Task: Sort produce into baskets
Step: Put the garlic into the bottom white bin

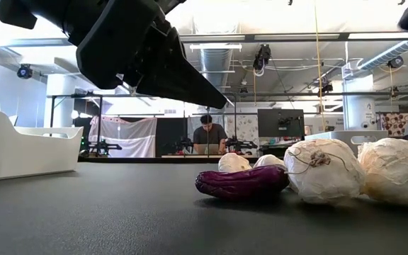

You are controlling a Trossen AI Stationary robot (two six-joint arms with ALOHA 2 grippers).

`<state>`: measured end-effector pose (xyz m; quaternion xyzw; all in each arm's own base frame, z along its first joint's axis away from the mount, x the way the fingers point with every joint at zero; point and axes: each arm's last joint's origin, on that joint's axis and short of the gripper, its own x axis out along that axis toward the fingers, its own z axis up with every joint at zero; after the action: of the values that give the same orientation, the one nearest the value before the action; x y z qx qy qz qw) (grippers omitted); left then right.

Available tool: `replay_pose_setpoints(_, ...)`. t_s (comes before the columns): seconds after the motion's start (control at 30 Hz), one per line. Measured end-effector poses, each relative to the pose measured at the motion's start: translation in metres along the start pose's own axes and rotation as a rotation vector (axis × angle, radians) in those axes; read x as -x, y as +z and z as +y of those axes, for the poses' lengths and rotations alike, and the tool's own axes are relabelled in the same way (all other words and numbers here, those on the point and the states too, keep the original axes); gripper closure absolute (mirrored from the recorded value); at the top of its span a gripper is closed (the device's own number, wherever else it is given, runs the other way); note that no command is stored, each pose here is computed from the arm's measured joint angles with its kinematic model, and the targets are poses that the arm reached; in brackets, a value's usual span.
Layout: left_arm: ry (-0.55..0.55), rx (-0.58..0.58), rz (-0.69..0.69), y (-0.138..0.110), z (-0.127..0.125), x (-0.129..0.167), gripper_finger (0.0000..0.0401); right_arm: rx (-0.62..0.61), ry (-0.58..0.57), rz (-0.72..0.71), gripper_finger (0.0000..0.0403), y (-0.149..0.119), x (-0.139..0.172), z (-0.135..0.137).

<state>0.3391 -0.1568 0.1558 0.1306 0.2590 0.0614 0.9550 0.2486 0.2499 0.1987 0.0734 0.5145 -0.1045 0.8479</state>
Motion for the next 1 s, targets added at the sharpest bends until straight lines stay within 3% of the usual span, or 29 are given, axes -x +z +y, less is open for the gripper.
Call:
replay_pose_setpoints(0.27, 0.000, 0.000, 0.000, 0.000, 0.000, 0.000, 0.0235, 0.023, -0.068, 0.036, 0.0193, 0.002, -0.033, -0.001)
replay_pose_setpoints(0.43, 0.000, -0.002, 0.002, 0.000, 0.000, 0.000, 0.0235, 0.043, -0.036, 0.135, 0.0193, 0.001, -0.046, -0.001)
replay_pose_setpoints(0.73, 0.000, -0.005, 0.008, -0.001, 0.000, 0.000, 0.0235, 0.068, -0.047, 0.161, 0.0193, -0.002, -0.064, 0.001)
replay_pose_setpoints(1.0, 0.000, -0.005, 0.008, -0.001, 0.000, 0.000, 0.0235, 0.010, -0.063, 0.174, 0.0193, 0.001, -0.071, -0.002)
